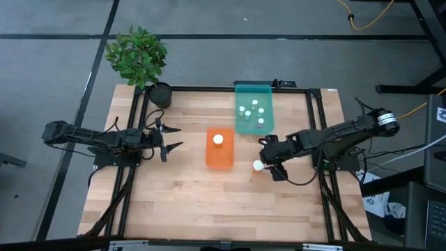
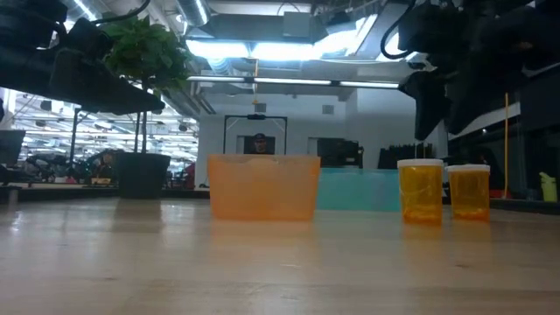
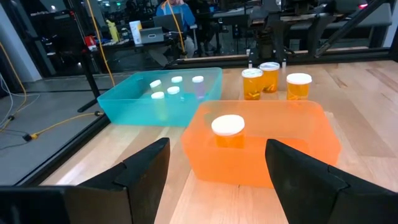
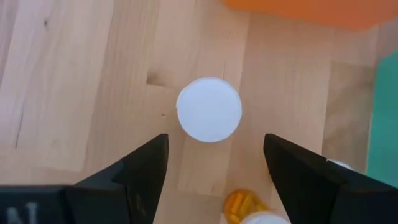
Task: Pick and place medicine bottles into bin by pill shape (circle, oval)
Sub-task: Put the orange capsule bottle into the orange bin
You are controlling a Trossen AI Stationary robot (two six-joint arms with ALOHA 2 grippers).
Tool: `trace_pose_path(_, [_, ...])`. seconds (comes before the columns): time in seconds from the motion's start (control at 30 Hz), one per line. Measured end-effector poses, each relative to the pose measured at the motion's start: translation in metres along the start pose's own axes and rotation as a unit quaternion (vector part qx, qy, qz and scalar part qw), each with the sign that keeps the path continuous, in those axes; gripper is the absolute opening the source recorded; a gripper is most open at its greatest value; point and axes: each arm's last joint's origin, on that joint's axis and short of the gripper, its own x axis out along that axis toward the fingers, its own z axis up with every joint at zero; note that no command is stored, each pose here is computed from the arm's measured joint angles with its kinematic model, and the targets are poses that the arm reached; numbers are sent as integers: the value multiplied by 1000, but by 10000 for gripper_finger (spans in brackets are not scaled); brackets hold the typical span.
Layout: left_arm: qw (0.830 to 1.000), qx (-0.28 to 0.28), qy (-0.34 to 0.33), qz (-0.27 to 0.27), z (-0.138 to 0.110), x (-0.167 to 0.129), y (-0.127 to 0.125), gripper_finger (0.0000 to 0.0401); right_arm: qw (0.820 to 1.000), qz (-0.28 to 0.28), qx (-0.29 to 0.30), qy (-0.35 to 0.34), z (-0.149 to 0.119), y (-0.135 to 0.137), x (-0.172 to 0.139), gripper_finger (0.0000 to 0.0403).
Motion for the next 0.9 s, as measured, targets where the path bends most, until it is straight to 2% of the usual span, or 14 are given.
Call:
trace_pose_path(0.2, [1000,0,0,0,0,0,0,257,1000,10,2,14,0,1,6,291])
trace_pose_path(0.33, [1000,0,0,0,0,0,0,257,999,19,0,39,-1,2,19,314])
trace_pose_path(0.47, [1000,0,0,0,0,0,0,257,998,18,-8,63,-1,3,34,320])
trace_pose_path(0.73, [1000,0,0,0,0,0,0,257,999,0,-48,16,11,3,51,321])
trace_pose_path(0.9, [1000,0,0,0,0,0,0,257,999,-4,-39,21,11,3,51,321])
